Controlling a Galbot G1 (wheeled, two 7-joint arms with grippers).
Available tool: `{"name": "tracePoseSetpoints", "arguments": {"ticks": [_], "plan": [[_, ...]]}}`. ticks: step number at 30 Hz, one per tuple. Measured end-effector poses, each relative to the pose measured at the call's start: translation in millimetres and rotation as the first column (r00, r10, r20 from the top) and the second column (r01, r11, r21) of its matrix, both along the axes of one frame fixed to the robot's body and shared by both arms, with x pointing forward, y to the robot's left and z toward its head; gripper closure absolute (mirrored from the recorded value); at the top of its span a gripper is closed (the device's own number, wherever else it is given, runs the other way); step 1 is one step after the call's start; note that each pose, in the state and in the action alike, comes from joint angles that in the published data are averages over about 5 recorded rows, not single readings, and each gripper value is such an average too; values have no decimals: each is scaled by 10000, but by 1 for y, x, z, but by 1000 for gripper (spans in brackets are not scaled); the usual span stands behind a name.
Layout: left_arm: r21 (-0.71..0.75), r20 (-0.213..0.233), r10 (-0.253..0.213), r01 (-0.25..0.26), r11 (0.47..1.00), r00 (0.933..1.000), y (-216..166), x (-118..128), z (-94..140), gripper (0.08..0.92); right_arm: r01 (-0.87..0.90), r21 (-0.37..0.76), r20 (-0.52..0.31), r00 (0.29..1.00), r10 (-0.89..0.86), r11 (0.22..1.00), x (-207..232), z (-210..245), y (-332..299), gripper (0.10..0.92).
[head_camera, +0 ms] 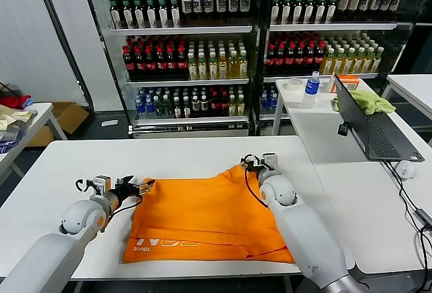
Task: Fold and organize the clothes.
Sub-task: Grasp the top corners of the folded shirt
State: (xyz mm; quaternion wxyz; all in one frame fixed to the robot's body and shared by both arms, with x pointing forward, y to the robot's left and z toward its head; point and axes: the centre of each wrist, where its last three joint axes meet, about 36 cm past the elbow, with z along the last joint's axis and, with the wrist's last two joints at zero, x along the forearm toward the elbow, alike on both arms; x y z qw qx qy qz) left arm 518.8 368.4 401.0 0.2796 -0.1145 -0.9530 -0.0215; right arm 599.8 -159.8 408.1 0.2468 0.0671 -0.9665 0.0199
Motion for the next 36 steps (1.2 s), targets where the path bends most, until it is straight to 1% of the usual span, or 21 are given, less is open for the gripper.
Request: {"name": "tracePoseSetpoints", "arguments": {"ticks": [12, 14, 16, 20, 29, 36], "plan": [[-4, -102, -49, 49, 10000, 9999, -1, 2, -3, 178, -81, 104, -330, 9994, 84, 9999, 3, -15, 10, 202], [-32, -111, -60, 60, 10000, 9999, -1, 1, -5, 197, -58, 127, -357, 9993, 62, 9999, 3, -17, 10, 229], [-63, -114, -65, 64, 10000, 9999, -2, 1, -6, 242, -43, 148, -366, 9993, 48, 9999, 4, -18, 10, 272], [-108, -109, -60, 59, 9999, 9999, -1, 1, -8, 372, -71, 202, -379, 9992, 78, 9998, 3, -20, 11, 393], [-260, -120, -174, 171, 9995, 9998, -8, -1, -11, 631, -141, 282, -417, 9990, 153, 9995, 0, -23, 14, 653], [-388, -80, -162, 159, 9991, 9998, -9, -3, -13, 831, -172, 407, -254, 9995, 183, 9990, -6, -26, 9, 835]]}}
